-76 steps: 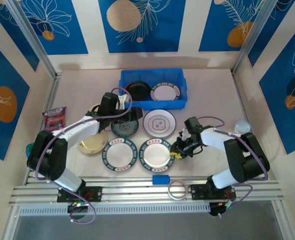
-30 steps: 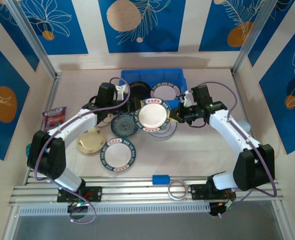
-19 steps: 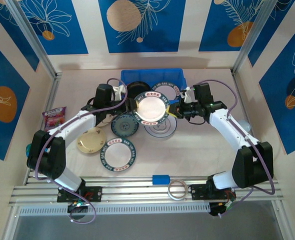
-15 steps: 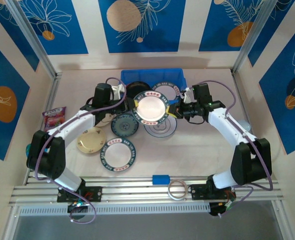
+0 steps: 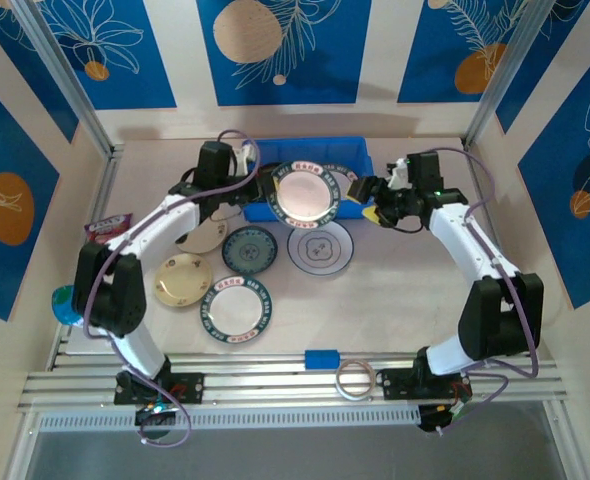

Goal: Place the plates into the plastic bin on the countertop

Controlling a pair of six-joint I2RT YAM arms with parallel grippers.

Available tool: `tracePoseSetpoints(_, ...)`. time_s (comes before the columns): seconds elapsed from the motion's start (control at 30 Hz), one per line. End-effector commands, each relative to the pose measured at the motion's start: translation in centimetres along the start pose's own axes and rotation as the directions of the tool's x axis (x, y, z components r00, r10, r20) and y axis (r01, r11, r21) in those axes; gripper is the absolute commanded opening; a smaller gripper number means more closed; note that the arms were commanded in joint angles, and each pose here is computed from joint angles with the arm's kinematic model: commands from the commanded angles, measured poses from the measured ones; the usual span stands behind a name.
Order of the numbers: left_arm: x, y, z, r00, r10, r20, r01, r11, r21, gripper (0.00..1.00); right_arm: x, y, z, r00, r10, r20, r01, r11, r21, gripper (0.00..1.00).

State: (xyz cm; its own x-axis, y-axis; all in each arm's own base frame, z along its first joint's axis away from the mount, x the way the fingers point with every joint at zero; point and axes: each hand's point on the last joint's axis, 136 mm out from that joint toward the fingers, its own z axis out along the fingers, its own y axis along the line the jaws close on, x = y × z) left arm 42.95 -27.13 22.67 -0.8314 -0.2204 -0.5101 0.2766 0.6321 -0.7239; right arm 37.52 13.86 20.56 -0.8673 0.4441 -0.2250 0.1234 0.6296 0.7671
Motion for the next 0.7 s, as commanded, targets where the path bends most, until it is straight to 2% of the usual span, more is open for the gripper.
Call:
tracePoseSetpoints(0.0, -3.3, -0.9, 0.8, 0.998, 0.021, 0.052, -0.021, 1.0, -0.003, 0.0, -0.9, 0.4, -1.9, 0.998, -0.008, 0.064, 0.007, 1.0, 0.024, 0.77)
tracePoseSetpoints(0.33, -8.2, 0.7, 6.5, 0.994, -0.008, 0.112, 0.012, 0.999, -0.036, 0.0, -2.8, 0.4, -2.9, 0.988, 0.01, 0.156, -0.014, 1.0, 0.025, 0.77)
tracePoseSetpoints(0.67, -9.0, 2.9, 13.1, 0.992, -0.007, 0.13, 0.012, 0.999, -0.036, 0.0, -4.1, 0.7, -2.7, 0.985, 0.004, 0.174, -0.007, 1.0, 0.019, 0.76)
